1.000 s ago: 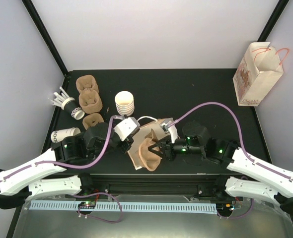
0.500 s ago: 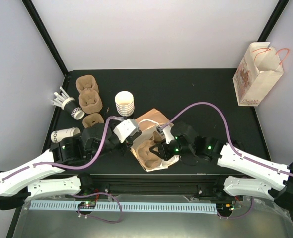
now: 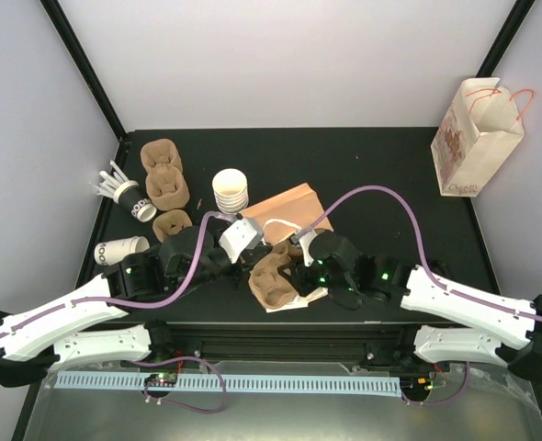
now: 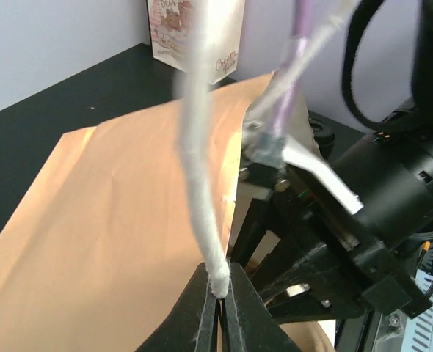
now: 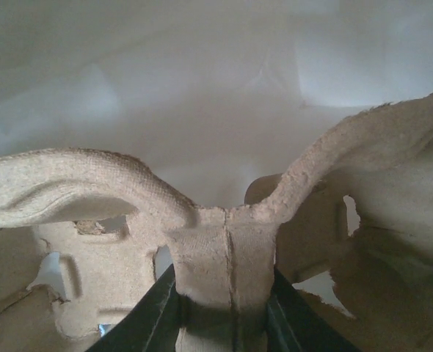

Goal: Pack the takeout coffee

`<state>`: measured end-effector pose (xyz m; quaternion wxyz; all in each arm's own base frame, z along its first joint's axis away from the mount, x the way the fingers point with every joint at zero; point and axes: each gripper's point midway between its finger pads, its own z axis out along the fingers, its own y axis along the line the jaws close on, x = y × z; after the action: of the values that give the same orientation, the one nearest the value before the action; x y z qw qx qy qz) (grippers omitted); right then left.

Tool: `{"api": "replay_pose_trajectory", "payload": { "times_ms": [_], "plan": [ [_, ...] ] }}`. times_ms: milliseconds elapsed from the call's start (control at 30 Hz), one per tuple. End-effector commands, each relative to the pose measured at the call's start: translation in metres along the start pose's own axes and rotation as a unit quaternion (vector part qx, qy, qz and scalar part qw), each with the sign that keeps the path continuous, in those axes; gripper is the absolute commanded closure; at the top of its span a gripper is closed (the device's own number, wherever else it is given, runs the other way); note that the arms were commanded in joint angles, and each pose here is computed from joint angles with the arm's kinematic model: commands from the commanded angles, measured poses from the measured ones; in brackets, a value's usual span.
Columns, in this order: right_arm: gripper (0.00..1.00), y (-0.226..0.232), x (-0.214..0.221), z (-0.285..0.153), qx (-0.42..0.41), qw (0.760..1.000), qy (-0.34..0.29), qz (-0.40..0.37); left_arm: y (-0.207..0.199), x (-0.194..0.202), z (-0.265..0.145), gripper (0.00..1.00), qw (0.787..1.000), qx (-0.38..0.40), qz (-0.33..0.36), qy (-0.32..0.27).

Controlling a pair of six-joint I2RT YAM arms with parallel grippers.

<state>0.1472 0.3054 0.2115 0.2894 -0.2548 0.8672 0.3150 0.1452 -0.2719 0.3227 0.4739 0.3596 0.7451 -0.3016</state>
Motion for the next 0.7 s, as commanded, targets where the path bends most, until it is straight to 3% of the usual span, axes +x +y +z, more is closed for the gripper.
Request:
{"api": "replay_pose_trajectory", "payload": {
  "times_ms": [0,300,667],
  "plan": [
    [0.78,-0.008,-0.022,-0.025,0.021,0.996,-0.083,-0.019,-0.002,-0.02,-0.004,0.99,0.999,0.002,-0.027,-0.033],
    [0.81,-0.029,-0.031,-0.05,0.054,0.985,-0.161,-0.029,-0.006,-0.017,-0.007,0.98,0.999,0.018,-0.028,-0.025],
    [0.76,-0.028,-0.018,-0.012,0.099,0.988,-0.074,-0.093,-0.01,-0.025,-0.006,0.98,0.998,0.027,-0.054,-0.029]
  ]
}}
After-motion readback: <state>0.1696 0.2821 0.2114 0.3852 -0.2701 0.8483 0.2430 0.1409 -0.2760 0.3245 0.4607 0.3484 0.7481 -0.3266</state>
